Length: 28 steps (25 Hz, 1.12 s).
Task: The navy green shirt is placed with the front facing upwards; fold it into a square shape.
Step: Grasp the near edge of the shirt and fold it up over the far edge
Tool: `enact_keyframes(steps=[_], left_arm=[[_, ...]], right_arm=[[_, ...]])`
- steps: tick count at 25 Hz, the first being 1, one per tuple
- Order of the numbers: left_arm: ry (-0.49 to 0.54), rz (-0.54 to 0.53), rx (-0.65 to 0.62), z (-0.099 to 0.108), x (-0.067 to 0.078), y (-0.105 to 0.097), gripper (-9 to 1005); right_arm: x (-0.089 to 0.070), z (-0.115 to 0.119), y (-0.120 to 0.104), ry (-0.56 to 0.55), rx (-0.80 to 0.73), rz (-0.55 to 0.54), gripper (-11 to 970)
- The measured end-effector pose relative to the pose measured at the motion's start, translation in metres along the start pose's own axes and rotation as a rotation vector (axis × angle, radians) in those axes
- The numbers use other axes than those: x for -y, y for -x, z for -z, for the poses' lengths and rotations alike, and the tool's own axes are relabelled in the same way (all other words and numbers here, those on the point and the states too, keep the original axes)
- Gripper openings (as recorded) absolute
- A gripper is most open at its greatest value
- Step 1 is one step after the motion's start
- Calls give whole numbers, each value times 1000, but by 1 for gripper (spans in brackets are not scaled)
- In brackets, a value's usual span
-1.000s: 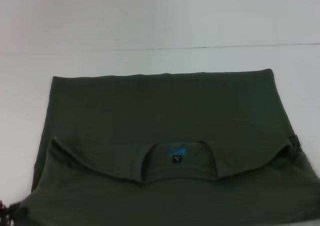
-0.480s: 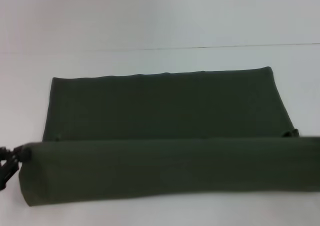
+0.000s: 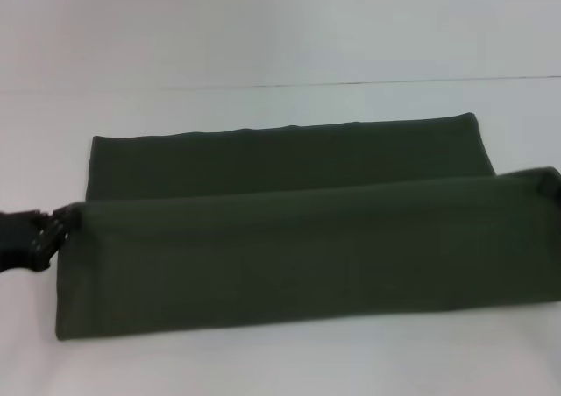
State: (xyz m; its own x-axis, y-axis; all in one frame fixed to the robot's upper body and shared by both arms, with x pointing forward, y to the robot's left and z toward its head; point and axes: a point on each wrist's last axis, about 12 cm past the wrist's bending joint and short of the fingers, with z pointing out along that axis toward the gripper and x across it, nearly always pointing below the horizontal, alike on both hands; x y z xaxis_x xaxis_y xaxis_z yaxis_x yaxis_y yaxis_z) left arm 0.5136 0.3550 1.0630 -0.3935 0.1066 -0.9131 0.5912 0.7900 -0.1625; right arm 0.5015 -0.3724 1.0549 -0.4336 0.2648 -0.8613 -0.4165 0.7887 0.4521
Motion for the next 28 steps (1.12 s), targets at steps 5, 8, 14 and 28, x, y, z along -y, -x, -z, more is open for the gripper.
enact_keyframes(steps=[5, 8, 14, 28], left_arm=[[70, 4, -8, -26, -6, 11, 36], [113, 4, -7, -40, -10, 18, 36], [183, 10, 5, -59, -17, 30, 37], [318, -63, -75, -119, -16, 58, 37]], right_arm=[[3, -27, 15, -29, -27, 25, 53], [2, -46, 25, -48, -35, 50, 52], [0, -81, 39, -109, -66, 98, 52], [-3, -124, 46, -222, -108, 126, 54]])
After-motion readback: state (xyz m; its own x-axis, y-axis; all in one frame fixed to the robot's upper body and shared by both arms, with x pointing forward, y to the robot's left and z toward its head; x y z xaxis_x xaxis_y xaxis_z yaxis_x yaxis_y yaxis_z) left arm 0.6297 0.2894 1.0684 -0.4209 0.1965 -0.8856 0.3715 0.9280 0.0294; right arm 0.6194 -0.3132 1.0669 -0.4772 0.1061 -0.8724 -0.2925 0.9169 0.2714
